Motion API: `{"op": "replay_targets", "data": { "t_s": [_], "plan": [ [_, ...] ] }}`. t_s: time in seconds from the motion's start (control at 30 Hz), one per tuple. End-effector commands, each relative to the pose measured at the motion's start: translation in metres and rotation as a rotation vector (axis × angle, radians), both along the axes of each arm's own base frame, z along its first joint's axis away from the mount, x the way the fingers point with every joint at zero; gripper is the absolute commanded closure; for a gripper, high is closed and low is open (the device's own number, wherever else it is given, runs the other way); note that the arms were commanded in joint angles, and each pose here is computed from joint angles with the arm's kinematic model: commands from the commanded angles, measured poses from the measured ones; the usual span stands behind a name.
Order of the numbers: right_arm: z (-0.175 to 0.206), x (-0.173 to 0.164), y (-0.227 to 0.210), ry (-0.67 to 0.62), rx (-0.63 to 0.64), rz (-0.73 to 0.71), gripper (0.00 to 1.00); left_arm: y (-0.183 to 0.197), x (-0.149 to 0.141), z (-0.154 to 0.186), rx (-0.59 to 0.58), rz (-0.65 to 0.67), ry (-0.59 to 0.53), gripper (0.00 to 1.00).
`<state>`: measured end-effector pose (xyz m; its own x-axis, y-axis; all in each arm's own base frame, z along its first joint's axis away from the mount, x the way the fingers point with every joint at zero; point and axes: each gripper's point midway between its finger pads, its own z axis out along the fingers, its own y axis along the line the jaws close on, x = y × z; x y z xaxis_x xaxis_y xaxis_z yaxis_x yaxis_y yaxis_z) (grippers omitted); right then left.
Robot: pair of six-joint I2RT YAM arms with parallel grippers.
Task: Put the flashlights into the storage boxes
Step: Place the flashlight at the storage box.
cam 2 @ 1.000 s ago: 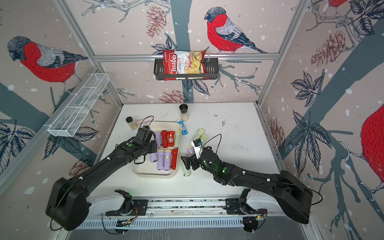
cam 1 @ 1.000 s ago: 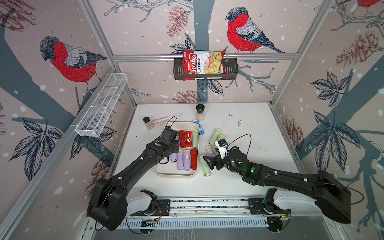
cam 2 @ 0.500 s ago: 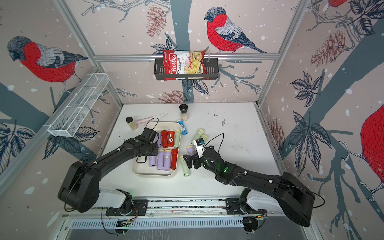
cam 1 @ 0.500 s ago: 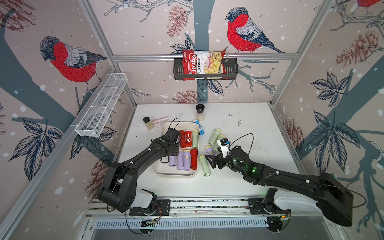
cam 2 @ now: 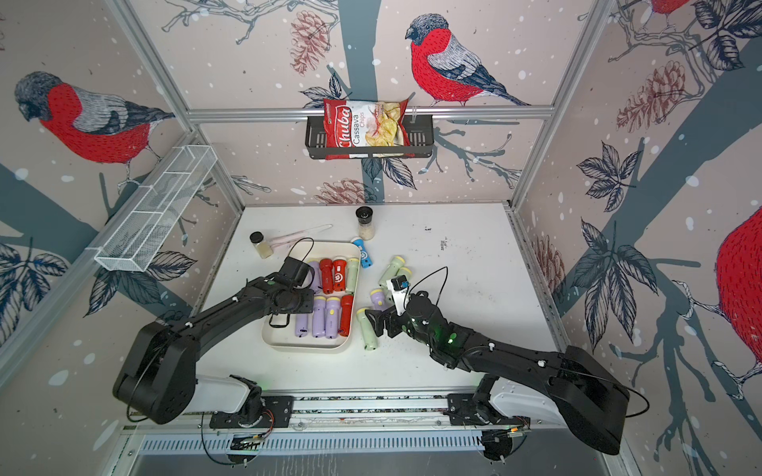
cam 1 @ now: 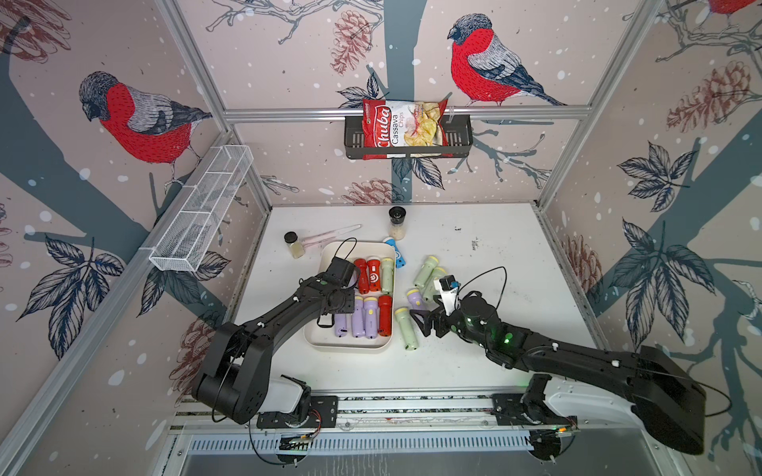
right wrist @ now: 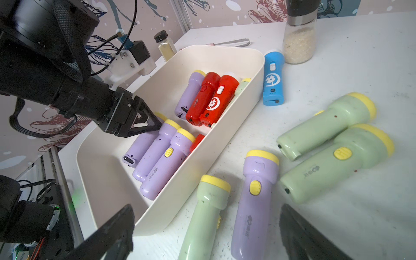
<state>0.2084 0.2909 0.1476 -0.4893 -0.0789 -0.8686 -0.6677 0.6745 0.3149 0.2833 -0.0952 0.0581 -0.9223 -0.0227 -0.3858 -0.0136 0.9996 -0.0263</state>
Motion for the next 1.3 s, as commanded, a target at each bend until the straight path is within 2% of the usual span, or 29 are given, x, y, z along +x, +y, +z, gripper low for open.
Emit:
{"op": "replay_targets", "data": {
  "t_s": [0.0,0.23,0.33,0.47,0.7,1.0,1.27],
  "plan": [
    [0.005,0.0,-0.001,-0.005,0.017,-0.004,0.01,-0.002,-0.002,0.002,-0.026,0.01,0.001,0.41],
    [0.007,0.001,-0.005,-0.009,0.023,-0.019,0.01,-0.007,0.001,0.019,-0.074,0.015,-0.054,0.41],
    [0.008,0.002,-0.01,-0.015,0.024,-0.039,0.01,-0.002,0.002,0.026,-0.083,0.042,-0.091,0.35],
    [0.009,0.002,-0.014,-0.018,0.021,-0.049,0.01,0.001,0.005,0.039,-0.222,0.098,-0.178,0.3],
    [0.006,0.001,-0.015,-0.014,0.028,-0.047,0.01,0.021,0.005,0.054,-0.331,0.195,-0.297,0.22],
    [0.004,0.0,-0.01,-0.002,0.038,-0.031,0.01,0.025,0.005,0.031,-0.355,0.259,-0.254,0.18],
    [0.003,0.0,-0.011,-0.005,0.035,-0.03,0.01,0.002,0.0,0.01,-0.474,0.219,-0.176,0.18]
  ]
}}
